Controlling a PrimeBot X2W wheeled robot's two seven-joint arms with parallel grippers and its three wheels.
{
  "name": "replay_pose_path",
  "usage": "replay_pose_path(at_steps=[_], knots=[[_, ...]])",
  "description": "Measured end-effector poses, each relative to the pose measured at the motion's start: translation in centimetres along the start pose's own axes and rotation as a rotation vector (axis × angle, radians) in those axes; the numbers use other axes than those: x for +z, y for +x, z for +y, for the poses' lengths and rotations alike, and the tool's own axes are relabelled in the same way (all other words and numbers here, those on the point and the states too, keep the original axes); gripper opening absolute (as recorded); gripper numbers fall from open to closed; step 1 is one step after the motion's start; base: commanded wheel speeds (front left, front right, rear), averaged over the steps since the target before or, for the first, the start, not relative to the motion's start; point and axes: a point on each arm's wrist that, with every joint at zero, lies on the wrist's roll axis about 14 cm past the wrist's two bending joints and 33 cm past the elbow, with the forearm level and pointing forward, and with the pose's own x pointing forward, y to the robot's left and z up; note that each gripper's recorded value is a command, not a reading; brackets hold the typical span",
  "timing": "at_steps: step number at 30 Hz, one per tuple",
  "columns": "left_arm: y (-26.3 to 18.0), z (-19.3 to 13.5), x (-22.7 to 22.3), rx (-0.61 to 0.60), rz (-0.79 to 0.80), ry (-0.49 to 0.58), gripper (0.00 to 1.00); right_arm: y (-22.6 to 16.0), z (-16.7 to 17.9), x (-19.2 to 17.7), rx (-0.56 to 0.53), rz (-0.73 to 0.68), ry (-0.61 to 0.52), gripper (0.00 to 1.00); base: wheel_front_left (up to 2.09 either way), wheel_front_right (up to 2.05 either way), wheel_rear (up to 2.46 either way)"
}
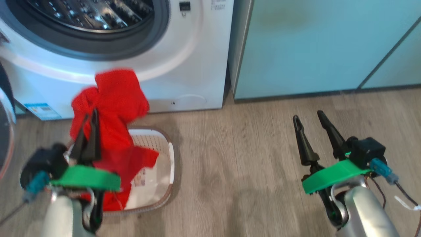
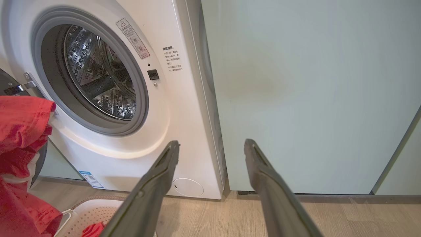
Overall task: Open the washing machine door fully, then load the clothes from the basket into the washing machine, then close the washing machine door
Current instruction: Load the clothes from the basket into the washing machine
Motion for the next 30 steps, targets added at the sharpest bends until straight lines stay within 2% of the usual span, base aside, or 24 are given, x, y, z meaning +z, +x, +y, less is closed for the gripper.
replay_pose_path(at_steps=[8, 17, 30], knots=[[6.2, 0.9, 1.7, 0.014, -0.106, -0.041, 0.00, 2.5, -1.0, -1.3, -0.019, 0.027, -0.008, 1.00, 0.00, 0.00, 0.00], [14.5, 1.8, 2.1, -0.003, -0.193, -0.034, 0.00, 4.8, -2.5, -4.1, -0.047, 0.085, -0.011, 1.00, 0.00, 0.00, 0.00], [24.7, 4.5, -4.6, 0.001, -0.124, -0.017, 0.00, 7.0, -4.6, -9.4, -0.082, 0.187, -0.002, 1.00, 0.00, 0.00, 0.00]])
